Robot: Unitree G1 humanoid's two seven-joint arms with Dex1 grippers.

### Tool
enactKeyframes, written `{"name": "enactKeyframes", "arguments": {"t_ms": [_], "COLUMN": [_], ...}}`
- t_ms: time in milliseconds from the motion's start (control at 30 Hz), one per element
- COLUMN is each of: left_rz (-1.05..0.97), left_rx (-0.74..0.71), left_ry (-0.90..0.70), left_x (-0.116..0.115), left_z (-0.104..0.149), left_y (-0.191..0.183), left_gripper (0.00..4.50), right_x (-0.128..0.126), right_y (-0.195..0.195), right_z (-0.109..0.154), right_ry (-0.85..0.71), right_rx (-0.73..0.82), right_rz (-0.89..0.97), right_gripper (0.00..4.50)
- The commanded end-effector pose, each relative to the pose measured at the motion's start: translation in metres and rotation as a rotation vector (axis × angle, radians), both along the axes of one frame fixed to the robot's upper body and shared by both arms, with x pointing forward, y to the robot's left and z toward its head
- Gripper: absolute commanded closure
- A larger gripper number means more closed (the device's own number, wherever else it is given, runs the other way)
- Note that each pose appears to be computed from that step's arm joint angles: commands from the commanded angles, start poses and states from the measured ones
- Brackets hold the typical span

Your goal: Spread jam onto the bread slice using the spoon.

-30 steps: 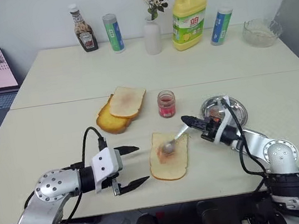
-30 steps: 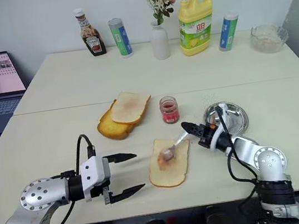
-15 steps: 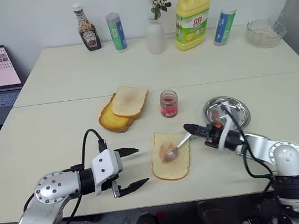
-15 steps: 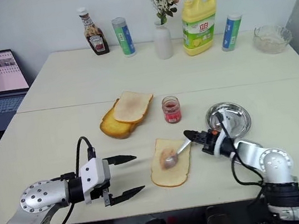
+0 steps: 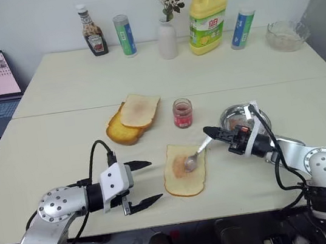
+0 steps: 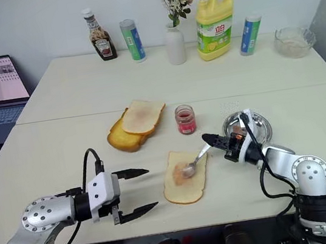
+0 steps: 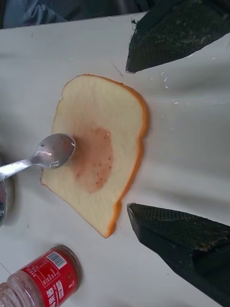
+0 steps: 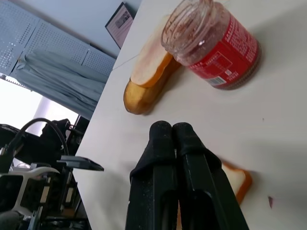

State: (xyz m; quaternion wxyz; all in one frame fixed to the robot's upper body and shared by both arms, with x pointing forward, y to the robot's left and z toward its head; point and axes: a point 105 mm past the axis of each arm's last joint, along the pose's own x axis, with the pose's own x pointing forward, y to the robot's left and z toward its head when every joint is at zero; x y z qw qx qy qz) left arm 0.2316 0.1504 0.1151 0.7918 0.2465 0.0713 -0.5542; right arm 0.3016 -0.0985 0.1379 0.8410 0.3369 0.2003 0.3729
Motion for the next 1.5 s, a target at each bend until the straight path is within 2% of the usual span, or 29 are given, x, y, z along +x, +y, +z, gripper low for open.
{"name": "enactKeyframes", "arguments": {"t_ms": [33, 200, 367, 633, 1000, 1200, 1333, 1433, 1500], "left_rz": [-0.013, -0.014, -0.004, -0.018, -0.053, -0.056, -0.072, -0.157, -0.190], "left_rx": [0.008, 0.004, -0.009, 0.013, 0.056, 0.035, -0.006, -0.017, -0.033], "left_ry": [-0.044, -0.049, -0.042, -0.017, -0.005, -0.015, -0.034, -0.048, -0.052], "left_x": [0.000, 0.000, -0.001, -0.007, -0.011, -0.006, 0.000, 0.000, 0.001], "left_z": [0.008, 0.009, 0.012, 0.012, 0.011, 0.017, 0.034, 0.049, 0.057], "left_y": [-0.001, -0.003, -0.001, 0.002, 0.003, 0.001, -0.007, -0.022, -0.030], "left_gripper": [0.00, 0.00, 0.00, 0.00, 0.00, 0.00, 0.00, 0.00, 0.00], "right_x": [-0.003, -0.011, -0.017, -0.012, -0.011, -0.015, -0.016, -0.007, -0.003], "right_y": [0.016, 0.022, 0.011, -0.003, -0.003, -0.005, -0.028, -0.066, -0.083], "right_z": [0.000, -0.010, -0.009, 0.013, 0.020, 0.030, 0.053, 0.071, 0.073], "right_ry": [-0.006, 0.020, 0.002, -0.089, -0.223, -0.258, -0.313, -0.345, -0.344], "right_rx": [0.026, 0.006, -0.042, -0.057, -0.183, -0.133, -0.082, -0.075, -0.091], "right_rz": [0.036, 0.084, 0.099, 0.062, 0.087, 0.101, 0.024, -0.146, -0.222], "right_gripper": [4.49, 4.49, 4.49, 4.49, 4.49, 4.49, 4.49, 4.49, 4.49]}}
